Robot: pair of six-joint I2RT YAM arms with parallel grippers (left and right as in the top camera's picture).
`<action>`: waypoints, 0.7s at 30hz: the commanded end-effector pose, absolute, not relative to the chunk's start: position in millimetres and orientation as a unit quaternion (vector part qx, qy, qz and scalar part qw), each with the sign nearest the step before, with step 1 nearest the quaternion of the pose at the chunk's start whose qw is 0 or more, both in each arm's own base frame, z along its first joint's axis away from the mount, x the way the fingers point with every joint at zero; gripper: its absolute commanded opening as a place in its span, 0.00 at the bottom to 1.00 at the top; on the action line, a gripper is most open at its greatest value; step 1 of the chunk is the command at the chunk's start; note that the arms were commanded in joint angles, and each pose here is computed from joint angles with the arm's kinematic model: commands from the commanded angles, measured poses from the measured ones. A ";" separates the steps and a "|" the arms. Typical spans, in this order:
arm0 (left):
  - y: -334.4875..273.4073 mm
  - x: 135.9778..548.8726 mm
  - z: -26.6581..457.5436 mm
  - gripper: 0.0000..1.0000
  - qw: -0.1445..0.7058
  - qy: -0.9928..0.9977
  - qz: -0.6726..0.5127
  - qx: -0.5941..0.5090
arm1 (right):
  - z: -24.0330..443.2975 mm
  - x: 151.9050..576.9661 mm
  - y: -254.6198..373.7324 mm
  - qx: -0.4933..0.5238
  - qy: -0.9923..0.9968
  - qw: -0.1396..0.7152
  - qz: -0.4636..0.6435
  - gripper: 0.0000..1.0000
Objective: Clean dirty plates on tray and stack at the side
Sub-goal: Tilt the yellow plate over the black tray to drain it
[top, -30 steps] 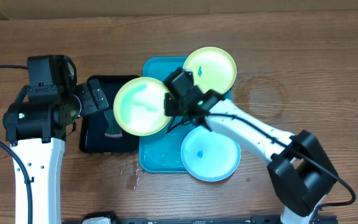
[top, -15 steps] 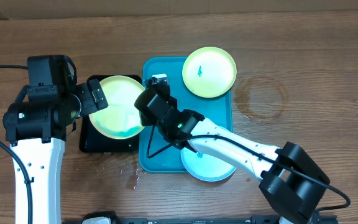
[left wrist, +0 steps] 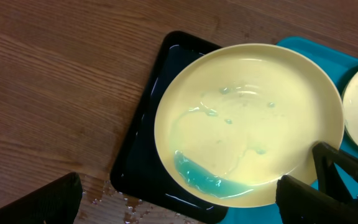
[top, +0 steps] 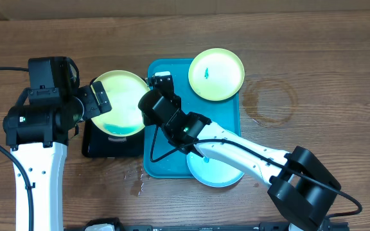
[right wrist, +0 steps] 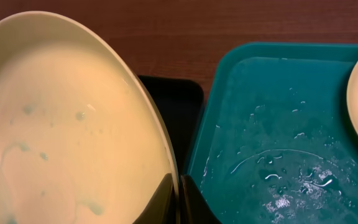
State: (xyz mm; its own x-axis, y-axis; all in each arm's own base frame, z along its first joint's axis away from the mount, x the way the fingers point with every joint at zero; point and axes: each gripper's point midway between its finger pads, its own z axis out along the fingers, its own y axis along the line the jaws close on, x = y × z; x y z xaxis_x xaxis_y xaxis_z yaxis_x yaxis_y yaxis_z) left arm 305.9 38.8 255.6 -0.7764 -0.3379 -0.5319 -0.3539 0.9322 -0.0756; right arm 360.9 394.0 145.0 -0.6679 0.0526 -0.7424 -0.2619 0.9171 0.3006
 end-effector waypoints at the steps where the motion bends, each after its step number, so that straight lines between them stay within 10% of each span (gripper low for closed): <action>1: 40.0 308.6 264.5 1.00 0.291 0.938 0.010 -0.190 | 188.1 369.7 395.5 -0.045 0.869 0.444 0.216 0.04; 21: 40.0 308.6 264.5 1.00 0.291 0.938 0.010 -0.190 | 211.4 380.0 404.2 -0.090 0.838 0.493 0.217 0.04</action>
State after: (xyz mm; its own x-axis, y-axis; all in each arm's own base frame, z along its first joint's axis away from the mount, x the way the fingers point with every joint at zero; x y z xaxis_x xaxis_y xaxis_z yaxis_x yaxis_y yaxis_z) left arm 306.0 38.9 255.6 -0.7762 -0.3379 -0.5322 -0.3539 0.9322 -0.0757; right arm 374.3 403.5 169.0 -0.5624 0.0165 -0.8267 -0.3472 0.9027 0.2542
